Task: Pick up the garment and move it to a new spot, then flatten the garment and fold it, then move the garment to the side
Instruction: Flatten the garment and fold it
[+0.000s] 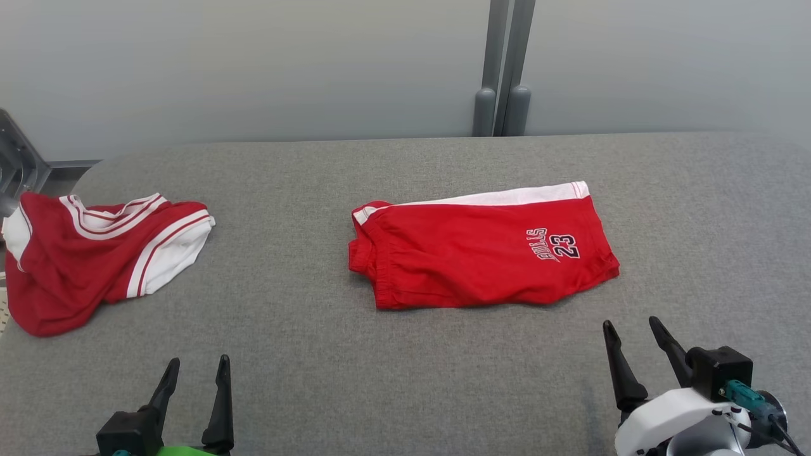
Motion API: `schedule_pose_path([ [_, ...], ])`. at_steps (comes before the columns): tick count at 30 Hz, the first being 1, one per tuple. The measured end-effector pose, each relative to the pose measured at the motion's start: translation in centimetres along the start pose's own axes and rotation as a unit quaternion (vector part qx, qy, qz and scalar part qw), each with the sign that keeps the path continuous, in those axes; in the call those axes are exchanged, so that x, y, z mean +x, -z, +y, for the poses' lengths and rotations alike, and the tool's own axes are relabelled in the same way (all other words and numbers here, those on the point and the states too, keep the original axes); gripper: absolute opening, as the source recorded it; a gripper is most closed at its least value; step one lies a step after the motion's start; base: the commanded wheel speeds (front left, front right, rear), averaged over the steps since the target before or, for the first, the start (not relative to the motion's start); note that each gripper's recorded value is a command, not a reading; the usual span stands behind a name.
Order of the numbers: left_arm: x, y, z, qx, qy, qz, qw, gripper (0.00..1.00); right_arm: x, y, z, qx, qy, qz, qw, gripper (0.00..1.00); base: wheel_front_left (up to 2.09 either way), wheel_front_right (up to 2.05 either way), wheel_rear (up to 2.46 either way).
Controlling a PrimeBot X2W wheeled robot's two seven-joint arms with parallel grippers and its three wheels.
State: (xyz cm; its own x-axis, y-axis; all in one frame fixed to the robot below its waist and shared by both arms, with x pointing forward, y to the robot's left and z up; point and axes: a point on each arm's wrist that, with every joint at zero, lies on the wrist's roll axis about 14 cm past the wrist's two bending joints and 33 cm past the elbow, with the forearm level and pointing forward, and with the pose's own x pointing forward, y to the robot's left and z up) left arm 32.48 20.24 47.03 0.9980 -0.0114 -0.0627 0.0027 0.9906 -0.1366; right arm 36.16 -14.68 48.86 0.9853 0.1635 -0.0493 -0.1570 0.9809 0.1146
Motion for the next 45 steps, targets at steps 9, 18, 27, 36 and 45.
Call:
schedule_pose_path([
  [9, 0.1, 0.3, -0.2, 0.0, 0.003, 0.005, 1.0, 1.0, 2.7, 0.3, -1.7, -0.038, 0.008, 0.094, 0.995, 1.0, 0.0, 0.0, 0.0],
  [18, 1.6, 0.5, -0.6, 0.004, 0.011, 0.012, 1.0, 1.0, 7.1, 0.8, -5.9, -0.075, 0.043, 0.264, 0.961, 1.0, 0.0, 0.0, 0.0],
  [27, 3.1, 0.9, 0.2, 0.011, 0.0, 0.017, 1.0, 1.0, 12.3, 0.8, -8.7, -0.04, 0.081, 0.325, 0.941, 1.0, 0.0, 0.0, 0.0],
  [36, 3.5, 2.3, 1.7, 0.021, -0.02, 0.04, 0.999, 1.0, 15.9, 5.0, -7.8, -0.021, 0.077, 0.377, 0.923, 1.0, 0.0, 0.0, 0.0],
  [45, 3.5, 3.9, 2.1, 0.023, -0.03, 0.066, 0.997, 1.0, 17.9, 9.2, -5.9, 0.003, 0.059, 0.415, 0.908, 1.0, 0.0, 0.0, 0.0],
])
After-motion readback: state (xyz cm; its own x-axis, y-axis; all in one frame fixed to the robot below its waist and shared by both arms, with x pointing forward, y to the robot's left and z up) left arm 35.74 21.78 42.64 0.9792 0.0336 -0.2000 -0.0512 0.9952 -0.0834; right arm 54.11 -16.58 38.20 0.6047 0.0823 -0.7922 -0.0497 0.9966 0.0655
